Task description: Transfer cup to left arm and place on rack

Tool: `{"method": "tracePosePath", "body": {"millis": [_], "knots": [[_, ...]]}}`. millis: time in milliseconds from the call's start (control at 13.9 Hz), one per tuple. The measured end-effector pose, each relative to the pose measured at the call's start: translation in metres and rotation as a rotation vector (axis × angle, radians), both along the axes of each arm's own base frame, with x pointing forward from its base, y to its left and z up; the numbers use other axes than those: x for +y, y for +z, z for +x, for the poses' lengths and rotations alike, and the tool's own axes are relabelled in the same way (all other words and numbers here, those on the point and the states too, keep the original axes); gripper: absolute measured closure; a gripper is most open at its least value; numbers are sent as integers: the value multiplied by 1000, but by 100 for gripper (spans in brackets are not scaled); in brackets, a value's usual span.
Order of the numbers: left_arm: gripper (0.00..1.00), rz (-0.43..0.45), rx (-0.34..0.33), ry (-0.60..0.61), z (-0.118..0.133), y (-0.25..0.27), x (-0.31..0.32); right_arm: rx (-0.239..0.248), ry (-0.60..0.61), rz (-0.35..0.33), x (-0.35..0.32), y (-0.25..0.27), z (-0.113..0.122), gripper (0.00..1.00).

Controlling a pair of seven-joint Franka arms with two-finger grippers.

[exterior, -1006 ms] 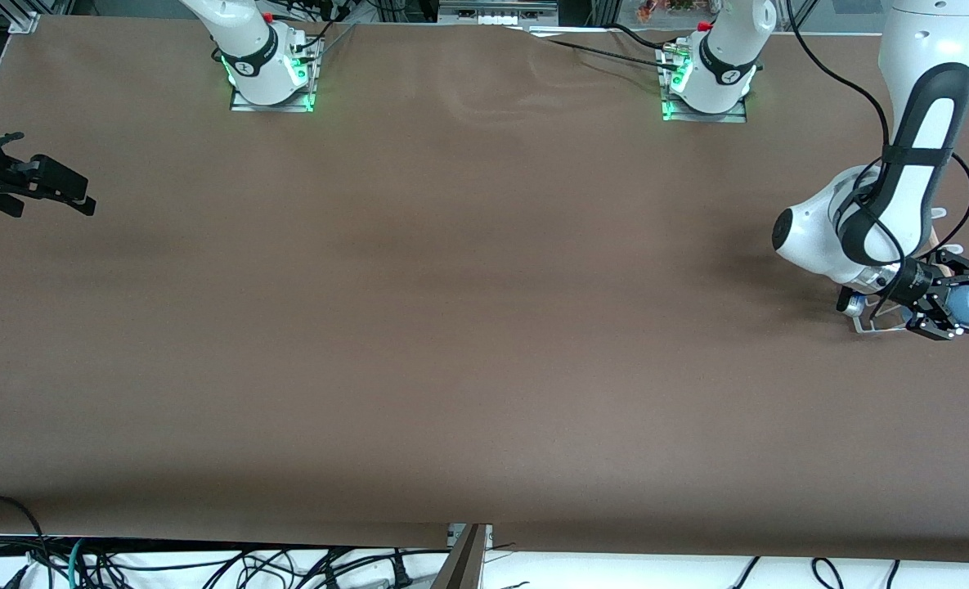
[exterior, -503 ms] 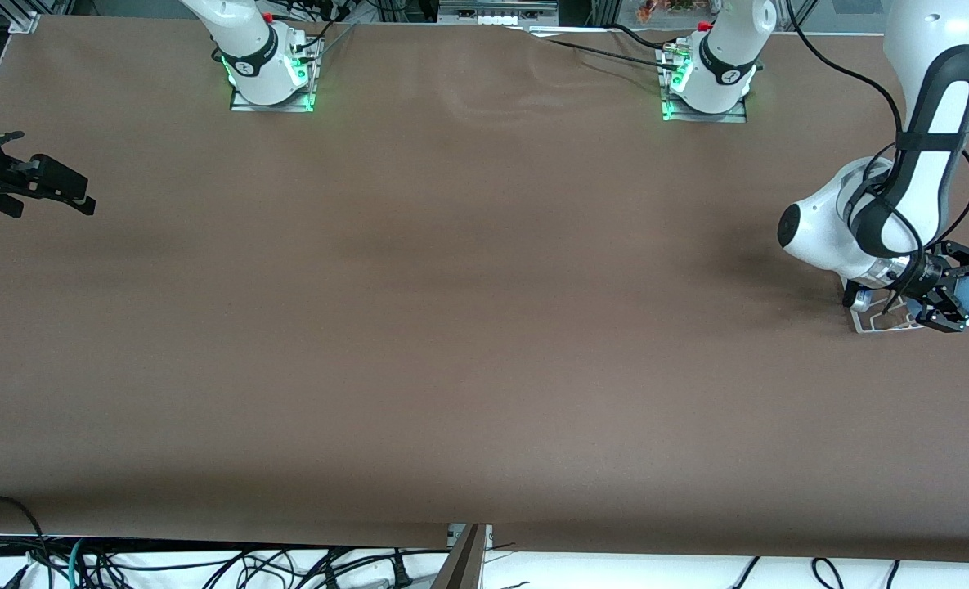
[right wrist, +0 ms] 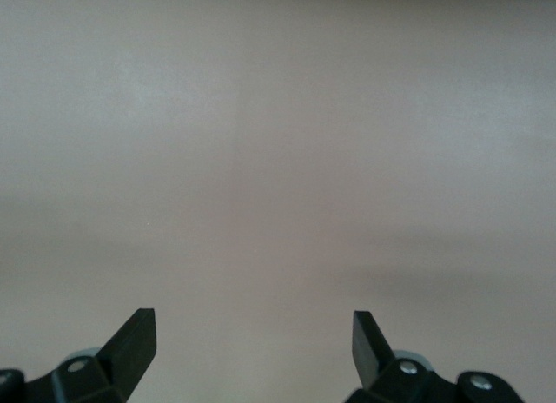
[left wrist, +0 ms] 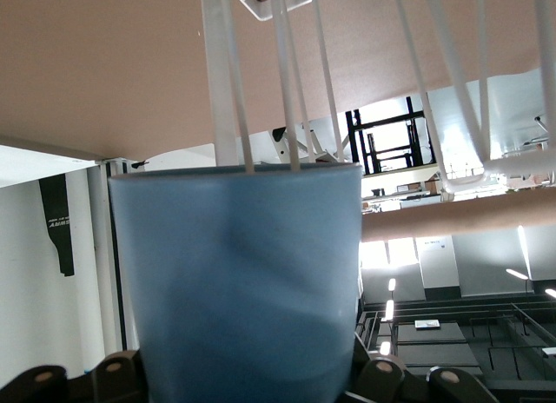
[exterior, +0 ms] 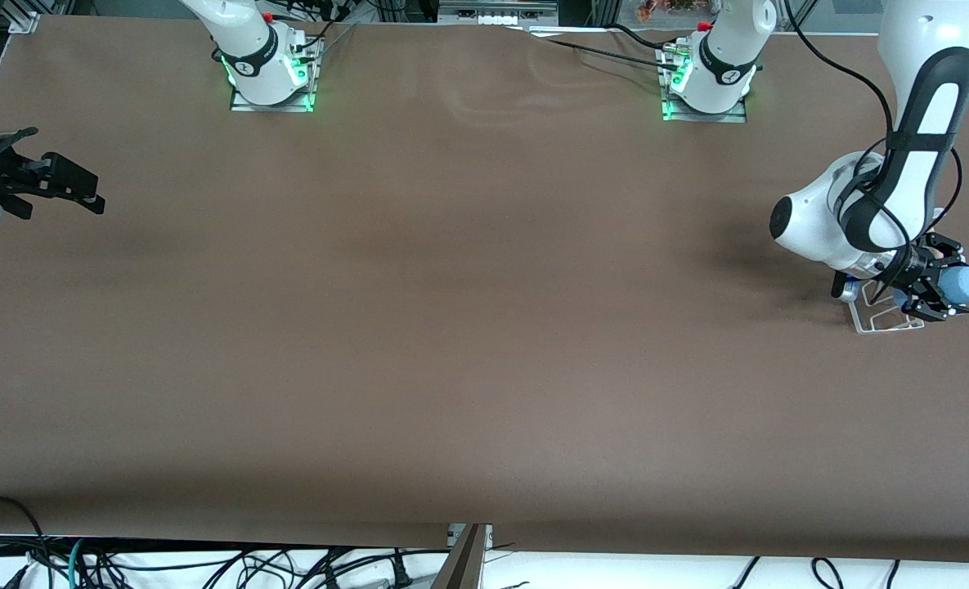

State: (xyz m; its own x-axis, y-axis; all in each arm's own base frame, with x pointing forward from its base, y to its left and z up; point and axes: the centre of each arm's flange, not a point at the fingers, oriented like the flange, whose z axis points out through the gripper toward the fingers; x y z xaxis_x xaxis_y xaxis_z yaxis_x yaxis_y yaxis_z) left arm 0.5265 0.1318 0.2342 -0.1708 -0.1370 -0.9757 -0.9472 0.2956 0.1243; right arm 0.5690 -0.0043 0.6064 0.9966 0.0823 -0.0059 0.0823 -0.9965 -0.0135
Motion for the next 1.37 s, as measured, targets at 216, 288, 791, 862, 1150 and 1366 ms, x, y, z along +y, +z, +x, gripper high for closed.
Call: {"method": "tracePosePath", "body": {"millis": [216,288,791,862,1150,1366], "knots": [[28,-20,-12,6,-3,-11,1,-2,5,0,3,-1,1,0],[28,-30,-26,14,-5,-17,3,-3,9,0,5,-1,2,0],[0,-43,-103,30,10,-19,6,-41,12,0,7,-5,11,0],[0,-52,-111,42,12,-17,6,-47,12,1,7,-5,13,0],[0,-135,-171,150,21,-6,-6,-55,13,1,7,-3,13,0],[0,-282,-298,368,34,34,-17,-55,13,1,8,-3,13,0]]}}
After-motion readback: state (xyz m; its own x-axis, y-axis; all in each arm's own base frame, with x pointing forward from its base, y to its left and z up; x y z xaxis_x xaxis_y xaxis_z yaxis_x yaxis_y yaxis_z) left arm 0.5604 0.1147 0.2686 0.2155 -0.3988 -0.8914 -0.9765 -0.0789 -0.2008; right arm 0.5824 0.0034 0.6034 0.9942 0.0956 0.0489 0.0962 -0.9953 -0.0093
